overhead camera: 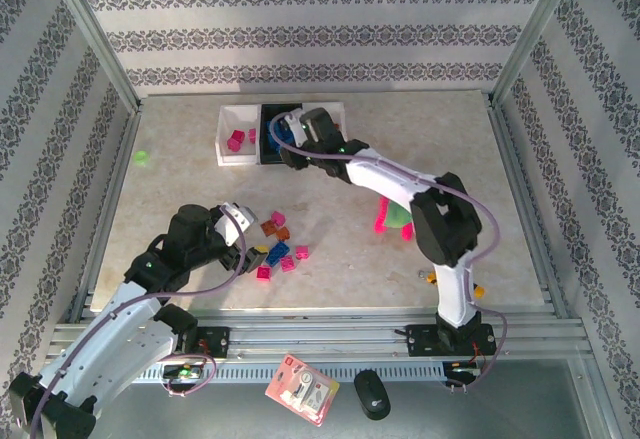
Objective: Sort the legos into containers by color
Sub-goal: Place the lego in the container.
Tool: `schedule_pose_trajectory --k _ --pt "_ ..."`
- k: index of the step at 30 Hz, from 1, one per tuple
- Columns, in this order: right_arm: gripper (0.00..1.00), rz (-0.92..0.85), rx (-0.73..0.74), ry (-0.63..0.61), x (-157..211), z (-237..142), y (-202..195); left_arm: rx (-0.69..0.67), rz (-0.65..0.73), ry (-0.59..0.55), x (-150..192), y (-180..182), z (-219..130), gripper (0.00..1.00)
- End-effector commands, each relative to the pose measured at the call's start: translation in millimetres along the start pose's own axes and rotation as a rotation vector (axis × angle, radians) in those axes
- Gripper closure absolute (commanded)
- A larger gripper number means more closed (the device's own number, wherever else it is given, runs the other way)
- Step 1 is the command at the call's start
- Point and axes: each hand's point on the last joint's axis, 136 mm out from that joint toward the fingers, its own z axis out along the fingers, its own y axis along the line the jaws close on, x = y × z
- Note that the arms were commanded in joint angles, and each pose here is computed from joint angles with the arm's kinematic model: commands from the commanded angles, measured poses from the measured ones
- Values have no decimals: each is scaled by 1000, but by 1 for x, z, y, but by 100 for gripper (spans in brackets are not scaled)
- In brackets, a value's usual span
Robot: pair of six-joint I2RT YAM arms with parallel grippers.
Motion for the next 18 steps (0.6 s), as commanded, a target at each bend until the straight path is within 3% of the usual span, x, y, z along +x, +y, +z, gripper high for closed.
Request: schedule_pose_trajectory --k 1,7,9,14,18 --pt "68 7 42 -29 -16 26 -16 3 -27 -30 -6 -1 1 1" --pt "66 -32 131 -67 -33 58 -39 -89 -102 -6 2 16 5 1" --pt "59 -36 132 -79 -39 64 -42 -126 -132 6 4 22 7 1" --pt "30 -48 98 -116 -61 53 -35 -223 -233 49 5 40 6 0" --pt "22 -49 65 -145 -67 19 -24 -251 -352 84 0 47 5 2"
